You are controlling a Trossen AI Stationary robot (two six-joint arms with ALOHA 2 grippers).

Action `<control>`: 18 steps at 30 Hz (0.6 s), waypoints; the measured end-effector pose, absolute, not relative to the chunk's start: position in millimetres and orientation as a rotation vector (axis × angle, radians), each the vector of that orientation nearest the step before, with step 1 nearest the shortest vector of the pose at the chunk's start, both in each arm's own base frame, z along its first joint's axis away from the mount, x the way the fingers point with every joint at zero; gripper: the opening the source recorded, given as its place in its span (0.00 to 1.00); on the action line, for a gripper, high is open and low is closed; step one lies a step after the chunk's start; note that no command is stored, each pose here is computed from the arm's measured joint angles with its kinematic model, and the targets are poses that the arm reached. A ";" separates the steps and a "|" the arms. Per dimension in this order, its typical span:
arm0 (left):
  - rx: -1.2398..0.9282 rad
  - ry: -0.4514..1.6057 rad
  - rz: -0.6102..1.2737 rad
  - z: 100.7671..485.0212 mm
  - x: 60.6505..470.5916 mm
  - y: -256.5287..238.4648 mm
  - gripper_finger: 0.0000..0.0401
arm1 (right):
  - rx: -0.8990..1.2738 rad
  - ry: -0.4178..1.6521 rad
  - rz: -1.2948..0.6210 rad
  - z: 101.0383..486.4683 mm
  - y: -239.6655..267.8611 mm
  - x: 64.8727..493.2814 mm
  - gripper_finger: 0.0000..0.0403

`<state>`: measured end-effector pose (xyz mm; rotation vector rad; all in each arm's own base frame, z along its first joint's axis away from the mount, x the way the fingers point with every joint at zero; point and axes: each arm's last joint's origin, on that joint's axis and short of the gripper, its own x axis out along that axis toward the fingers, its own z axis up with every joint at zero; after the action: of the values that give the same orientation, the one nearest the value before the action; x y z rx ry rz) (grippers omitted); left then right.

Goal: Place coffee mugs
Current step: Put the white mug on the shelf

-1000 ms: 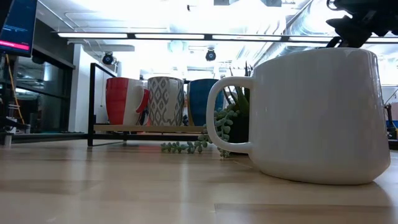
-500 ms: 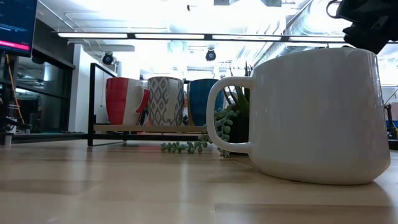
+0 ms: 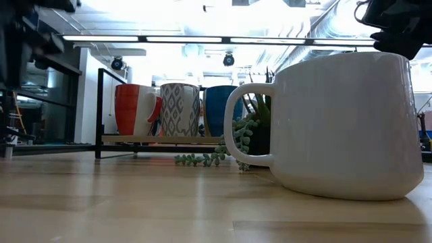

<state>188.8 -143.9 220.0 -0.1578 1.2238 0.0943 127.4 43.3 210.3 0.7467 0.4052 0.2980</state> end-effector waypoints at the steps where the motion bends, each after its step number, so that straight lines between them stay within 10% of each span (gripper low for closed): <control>1: -0.183 1.179 0.092 213.7 186.0 -142.8 0.22 | 0.748 0.405 0.297 210.3 43.3 127.4 0.24; 18: -0.326 0.791 -0.036 146.5 183.7 -124.4 0.22 | 0.697 0.350 0.133 255.6 42.3 141.1 0.24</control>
<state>183.7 -124.4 146.5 -0.3256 0.7910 -0.0357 141.1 42.3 255.6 0.6970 0.3502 0.1330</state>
